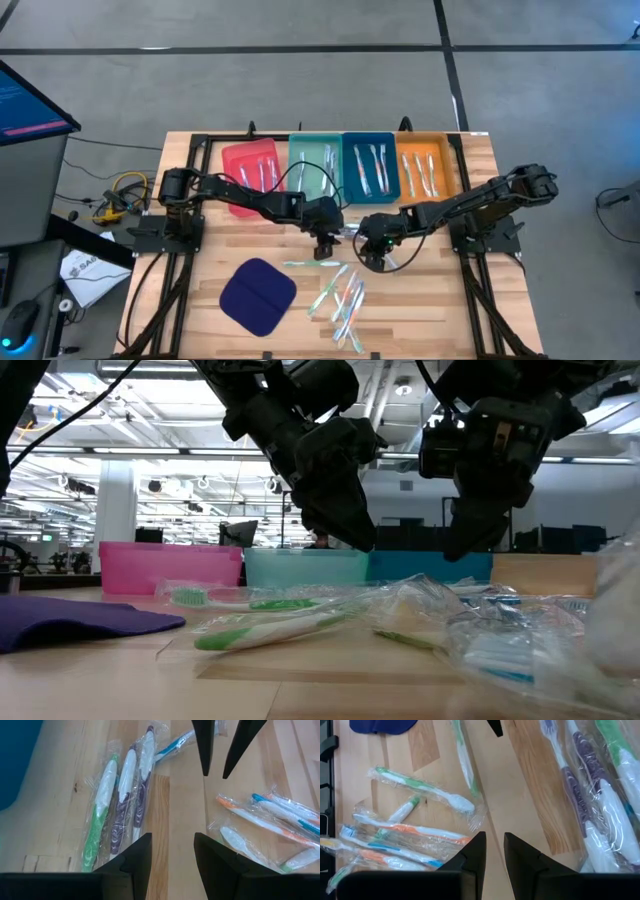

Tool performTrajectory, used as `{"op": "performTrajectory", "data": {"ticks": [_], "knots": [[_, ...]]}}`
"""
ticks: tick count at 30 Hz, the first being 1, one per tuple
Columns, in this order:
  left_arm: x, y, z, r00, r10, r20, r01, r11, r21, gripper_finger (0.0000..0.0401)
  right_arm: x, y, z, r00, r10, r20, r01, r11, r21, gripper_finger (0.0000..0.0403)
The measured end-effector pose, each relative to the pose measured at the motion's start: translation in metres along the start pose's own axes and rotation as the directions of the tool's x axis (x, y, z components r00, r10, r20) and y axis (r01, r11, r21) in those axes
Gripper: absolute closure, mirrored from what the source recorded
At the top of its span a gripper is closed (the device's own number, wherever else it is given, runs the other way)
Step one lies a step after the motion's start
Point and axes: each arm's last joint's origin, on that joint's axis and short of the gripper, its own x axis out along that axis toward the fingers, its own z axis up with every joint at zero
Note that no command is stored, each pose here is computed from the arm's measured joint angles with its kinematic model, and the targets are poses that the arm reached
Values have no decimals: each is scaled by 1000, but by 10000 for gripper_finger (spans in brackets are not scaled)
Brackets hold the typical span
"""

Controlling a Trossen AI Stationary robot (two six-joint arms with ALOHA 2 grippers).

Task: Pick & Place Toothbrushes
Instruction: Put the purple toothbrush into the green bin

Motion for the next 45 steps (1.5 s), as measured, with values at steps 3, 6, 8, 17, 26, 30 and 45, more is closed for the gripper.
{"op": "performTrajectory", "data": {"ticks": [3, 6, 8, 17, 26, 30, 45], "knots": [[0, 0, 0, 1000, 0, 0, 0, 1000, -5, 261, 0, 0, 0, 1000, 3, -2, -3, 1000, 0, 339], [0, 0, 0, 1000, 0, 0, 0, 1000, -8, 261, 0, 1, 0, 1000, 18, -12, -19, 1000, -7, 339], [0, 0, 0, 1000, 0, 0, 0, 1000, -11, 261, 0, 1, 0, 1000, 21, -14, -21, 1000, -7, 339], [0, 1, 0, 1000, 2, 0, -1, 1000, -25, 261, 0, 1, 0, 1000, 21, -14, -21, 1000, -7, 339], [-1, 1, 0, 1000, 1, 2, -1, 1000, -24, 261, 0, 1, -1, 999, 28, -17, -28, 1000, -7, 339], [-1, 0, 1, 1000, 1, 3, -1, 1000, -27, 261, 0, 1, -1, 999, 37, -21, -38, 998, -47, 339], [-1, 0, 1, 1000, 1, 7, 0, 1000, -31, 261, -1, 0, 9, 996, 73, 46, -71, 996, -46, 339]]}}
